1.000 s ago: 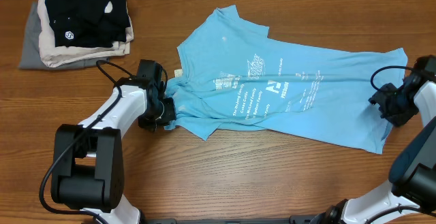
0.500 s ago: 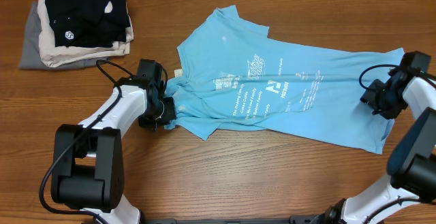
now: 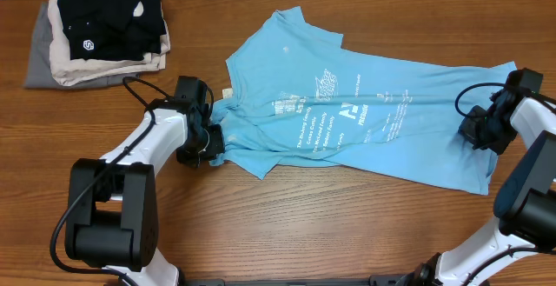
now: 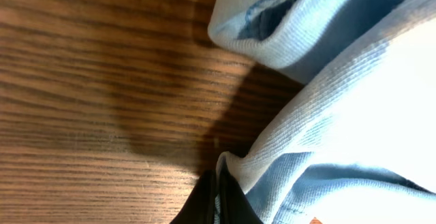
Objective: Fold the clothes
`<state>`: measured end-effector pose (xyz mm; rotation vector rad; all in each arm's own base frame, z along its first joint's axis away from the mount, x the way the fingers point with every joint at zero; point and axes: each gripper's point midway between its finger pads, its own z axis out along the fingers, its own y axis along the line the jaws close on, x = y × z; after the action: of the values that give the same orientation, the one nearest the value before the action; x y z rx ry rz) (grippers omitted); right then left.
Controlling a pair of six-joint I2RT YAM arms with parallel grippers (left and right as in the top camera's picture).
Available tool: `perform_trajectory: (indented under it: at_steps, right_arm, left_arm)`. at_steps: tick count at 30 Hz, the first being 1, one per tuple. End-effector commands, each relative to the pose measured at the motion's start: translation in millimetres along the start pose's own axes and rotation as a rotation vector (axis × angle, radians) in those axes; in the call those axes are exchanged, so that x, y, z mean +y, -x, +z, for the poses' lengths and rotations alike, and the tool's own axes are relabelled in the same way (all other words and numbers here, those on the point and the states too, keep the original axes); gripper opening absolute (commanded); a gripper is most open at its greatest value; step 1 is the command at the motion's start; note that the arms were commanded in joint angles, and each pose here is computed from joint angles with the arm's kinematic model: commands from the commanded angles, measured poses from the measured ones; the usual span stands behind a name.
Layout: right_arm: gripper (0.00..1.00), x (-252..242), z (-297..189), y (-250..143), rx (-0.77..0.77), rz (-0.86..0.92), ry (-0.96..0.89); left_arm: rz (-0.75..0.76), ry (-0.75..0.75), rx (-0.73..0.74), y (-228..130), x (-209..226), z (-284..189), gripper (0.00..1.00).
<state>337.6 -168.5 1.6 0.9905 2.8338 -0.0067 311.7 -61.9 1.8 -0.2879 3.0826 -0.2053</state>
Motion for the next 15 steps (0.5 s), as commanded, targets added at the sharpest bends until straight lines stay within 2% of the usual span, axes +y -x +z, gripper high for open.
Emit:
perform_trajectory:
  at_steps: [1,10,15]
  right_arm:
    - [0.04,-10,-1,-4,0.019,0.041,-0.067]
    - [0.04,-9,-44,2,-0.001,0.195,-0.067]
    - [0.04,-11,-67,-8,0.001,0.254,-0.069]
  left_arm:
    - [0.012,-0.019,-0.007,6,-7,-8,0.04]
    - [0.029,-0.081,-0.04,22,-29,-58,0.04]
    - [0.03,-0.081,-0.039,17,-30,-78,0.04]
